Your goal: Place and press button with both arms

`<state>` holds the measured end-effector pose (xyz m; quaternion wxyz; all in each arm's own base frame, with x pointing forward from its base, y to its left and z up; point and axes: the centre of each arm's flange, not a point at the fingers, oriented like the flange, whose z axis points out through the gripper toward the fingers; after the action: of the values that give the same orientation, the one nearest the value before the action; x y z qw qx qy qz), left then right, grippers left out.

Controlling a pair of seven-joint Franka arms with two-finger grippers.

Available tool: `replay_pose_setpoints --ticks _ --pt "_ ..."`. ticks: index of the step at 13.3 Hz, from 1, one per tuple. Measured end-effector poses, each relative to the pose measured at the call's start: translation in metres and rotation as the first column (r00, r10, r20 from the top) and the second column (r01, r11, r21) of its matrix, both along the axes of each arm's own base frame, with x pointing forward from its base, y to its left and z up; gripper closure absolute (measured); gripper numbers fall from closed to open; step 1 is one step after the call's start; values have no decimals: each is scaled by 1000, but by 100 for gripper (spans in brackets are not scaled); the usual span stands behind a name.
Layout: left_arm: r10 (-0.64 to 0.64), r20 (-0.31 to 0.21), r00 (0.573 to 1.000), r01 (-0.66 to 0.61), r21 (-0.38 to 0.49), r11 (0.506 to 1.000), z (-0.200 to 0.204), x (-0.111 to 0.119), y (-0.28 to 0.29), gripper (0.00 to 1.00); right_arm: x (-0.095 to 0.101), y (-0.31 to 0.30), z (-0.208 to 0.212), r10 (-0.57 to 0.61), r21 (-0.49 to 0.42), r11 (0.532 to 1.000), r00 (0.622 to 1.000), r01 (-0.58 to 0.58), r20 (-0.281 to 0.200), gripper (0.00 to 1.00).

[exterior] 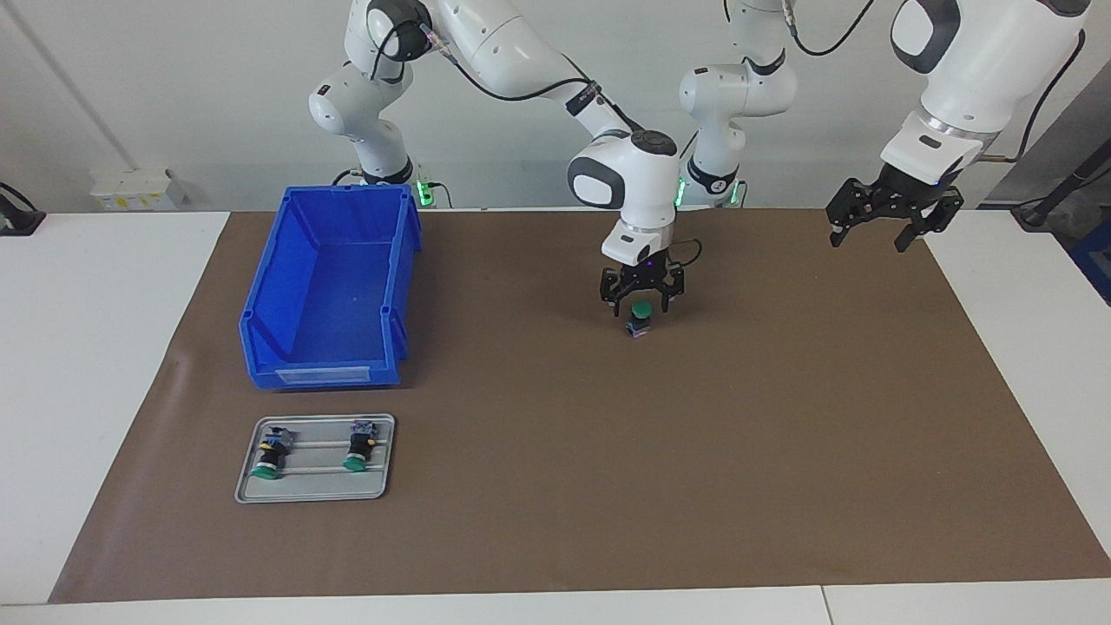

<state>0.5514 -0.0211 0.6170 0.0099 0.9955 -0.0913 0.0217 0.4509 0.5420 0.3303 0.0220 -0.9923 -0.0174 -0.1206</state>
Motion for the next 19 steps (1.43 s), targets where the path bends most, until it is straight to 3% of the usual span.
replay_pose_setpoints --ticks 3,4,7,11,13,15,19 --pt "1 0 1000 -1 0 1000 0 0 1 0 0 0 -1 3 -4 1000 1000 -3 2 8" --pt "1 1 1000 -1 0 1000 0 0 1 0 0 0 -1 8 -10 1000 1000 -8 8 17" --pt "1 2 1000 -1 0 1000 6 -1 1 0 1 -1 -2 13 -15 1000 1000 -12 12 60" --pt "-1 -3 1000 1 1 1000 6 -1 0 0 5 -3 0 12 -21 1000 1000 -11 21 63" --pt "-1 -9 1000 1 1 1000 5 -1 0 0 17 -12 15 -8 -29 1000 999 9 35 63" --pt "-1 -16 1000 1 1 1000 4 -2 0 0 39 -44 61 -23 -65 998 999 26 38 63" --pt "-4 -21 1000 4 1 1000 4 -2 -3 0 77 -160 169 -44 -119 992 999 44 2 63"
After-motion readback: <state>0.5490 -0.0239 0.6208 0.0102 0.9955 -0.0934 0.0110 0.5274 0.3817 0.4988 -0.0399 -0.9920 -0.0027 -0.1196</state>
